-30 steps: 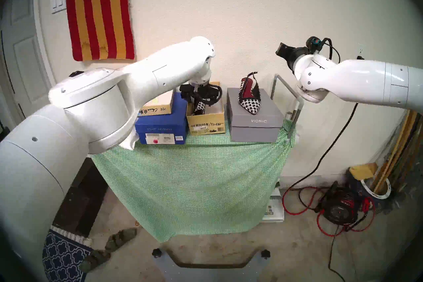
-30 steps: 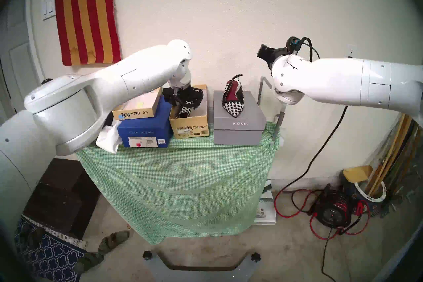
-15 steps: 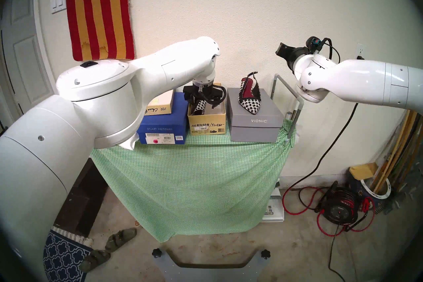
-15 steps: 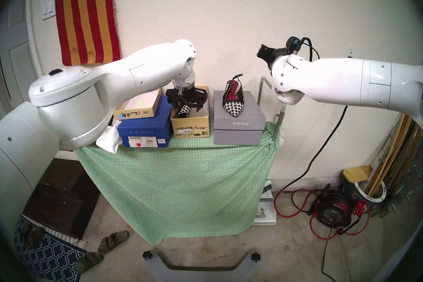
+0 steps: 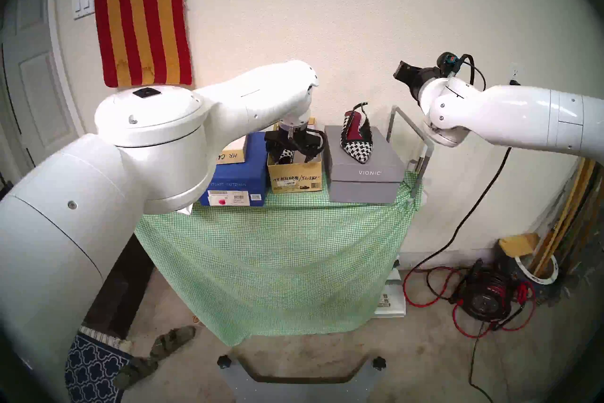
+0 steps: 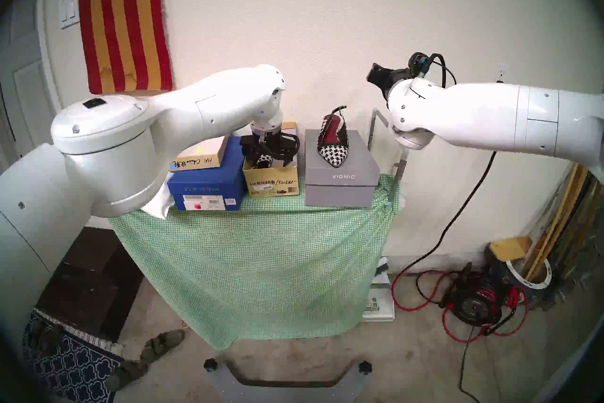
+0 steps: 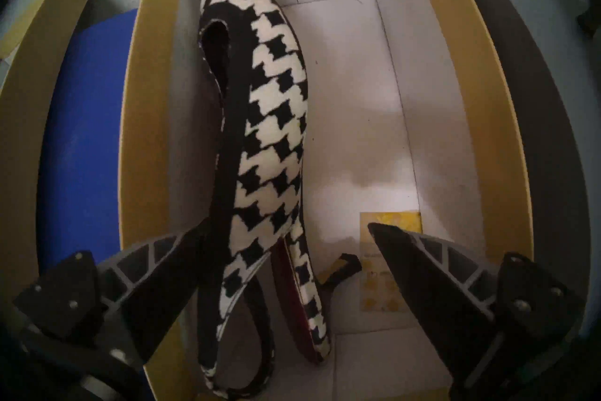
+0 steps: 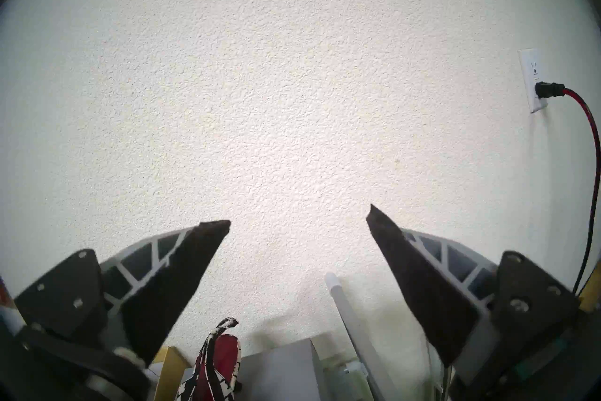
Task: Take shoe out of the box
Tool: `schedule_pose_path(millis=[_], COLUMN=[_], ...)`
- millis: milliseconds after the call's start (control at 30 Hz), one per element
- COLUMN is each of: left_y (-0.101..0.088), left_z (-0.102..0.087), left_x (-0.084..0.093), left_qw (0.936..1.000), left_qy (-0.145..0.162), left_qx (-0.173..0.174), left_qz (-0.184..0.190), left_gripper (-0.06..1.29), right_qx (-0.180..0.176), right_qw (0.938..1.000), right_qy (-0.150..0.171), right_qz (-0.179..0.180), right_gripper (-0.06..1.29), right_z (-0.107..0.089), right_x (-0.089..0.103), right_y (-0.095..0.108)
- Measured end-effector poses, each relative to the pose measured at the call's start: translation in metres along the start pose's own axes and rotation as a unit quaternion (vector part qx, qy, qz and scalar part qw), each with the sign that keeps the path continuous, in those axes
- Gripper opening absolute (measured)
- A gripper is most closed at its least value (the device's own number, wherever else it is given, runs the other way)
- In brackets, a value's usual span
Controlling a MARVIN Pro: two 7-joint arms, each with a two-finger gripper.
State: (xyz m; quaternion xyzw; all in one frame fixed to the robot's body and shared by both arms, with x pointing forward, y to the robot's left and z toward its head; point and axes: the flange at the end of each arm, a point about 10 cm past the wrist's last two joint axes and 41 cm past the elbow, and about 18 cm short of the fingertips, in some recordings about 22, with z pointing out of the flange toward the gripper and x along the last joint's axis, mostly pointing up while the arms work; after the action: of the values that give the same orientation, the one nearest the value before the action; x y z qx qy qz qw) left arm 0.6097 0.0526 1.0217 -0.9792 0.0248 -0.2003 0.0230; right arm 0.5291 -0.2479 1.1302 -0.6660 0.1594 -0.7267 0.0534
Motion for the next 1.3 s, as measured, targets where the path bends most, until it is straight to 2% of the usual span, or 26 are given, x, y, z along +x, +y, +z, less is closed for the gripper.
schedule_pose_path(millis=[33, 67, 100, 133, 167, 200, 233, 333, 533, 767, 1033, 1167, 1300], left_y=[0.000, 0.001, 0.002, 0.002, 0.003, 0.003, 0.004, 0.006, 0.017, 0.021, 0.007, -0.005, -0.009], left_z=[0.000, 0.000, -0.001, -0.001, -0.002, -0.003, -0.003, -0.007, -0.019, -0.035, -0.044, -0.045, -0.047], left_x=[0.000, 0.000, 0.000, 0.000, 0.001, 0.001, 0.001, 0.002, 0.001, 0.000, 0.002, 0.004, 0.003], left_qw=[1.0000, 1.0000, 1.0000, 1.0000, 1.0000, 1.0000, 1.0000, 1.0000, 0.9997, 0.9989, 0.9990, 0.9994, 0.9994], left_qy=[-0.001, -0.002, -0.002, -0.002, -0.002, -0.002, -0.002, -0.003, -0.005, -0.007, -0.009, -0.006, -0.003], left_qx=[-0.001, -0.002, -0.001, -0.001, -0.001, -0.001, -0.001, -0.004, -0.020, -0.038, -0.032, -0.014, -0.004], left_qz=[-0.001, -0.001, -0.002, -0.002, -0.002, -0.003, -0.003, -0.002, 0.012, 0.026, 0.028, 0.030, 0.036], left_gripper=[1.22, 1.13, 0.87, 0.72, 0.33, 0.17, 0.08, 0.13, 0.13, 0.12, 0.12, 0.12, 0.12], right_qx=[0.000, 0.000, 0.000, 0.000, 0.000, 0.000, 0.000, 0.000, 0.000, 0.001, 0.001, 0.001, 0.001], right_qw=[1.0000, 1.0000, 1.0000, 1.0000, 1.0000, 1.0000, 1.0000, 1.0000, 1.0000, 1.0000, 1.0000, 1.0000, 1.0000], right_qy=[0.000, 0.000, 0.000, 0.000, 0.000, 0.000, 0.000, 0.000, 0.000, 0.000, 0.000, 0.000, 0.000], right_qz=[0.000, 0.000, 0.000, 0.000, 0.000, 0.000, 0.000, 0.000, 0.000, 0.000, 0.000, 0.000, 0.000], right_gripper=[1.22, 1.22, 1.22, 1.22, 1.22, 1.22, 1.22, 1.22, 1.22, 1.22, 1.22, 1.22, 1.22], right_z=[0.000, 0.000, 0.000, 0.000, 0.000, 0.000, 0.000, 0.000, 0.000, 0.000, 0.000, 0.000, 0.000], right_x=[0.000, 0.000, 0.000, 0.000, 0.000, 0.000, 0.000, 0.000, 0.000, 0.000, 0.000, 0.000, 0.000], right_y=[0.000, 0.000, 0.000, 0.000, 0.000, 0.000, 0.000, 0.000, 0.000, 0.000, 0.000, 0.000, 0.000])
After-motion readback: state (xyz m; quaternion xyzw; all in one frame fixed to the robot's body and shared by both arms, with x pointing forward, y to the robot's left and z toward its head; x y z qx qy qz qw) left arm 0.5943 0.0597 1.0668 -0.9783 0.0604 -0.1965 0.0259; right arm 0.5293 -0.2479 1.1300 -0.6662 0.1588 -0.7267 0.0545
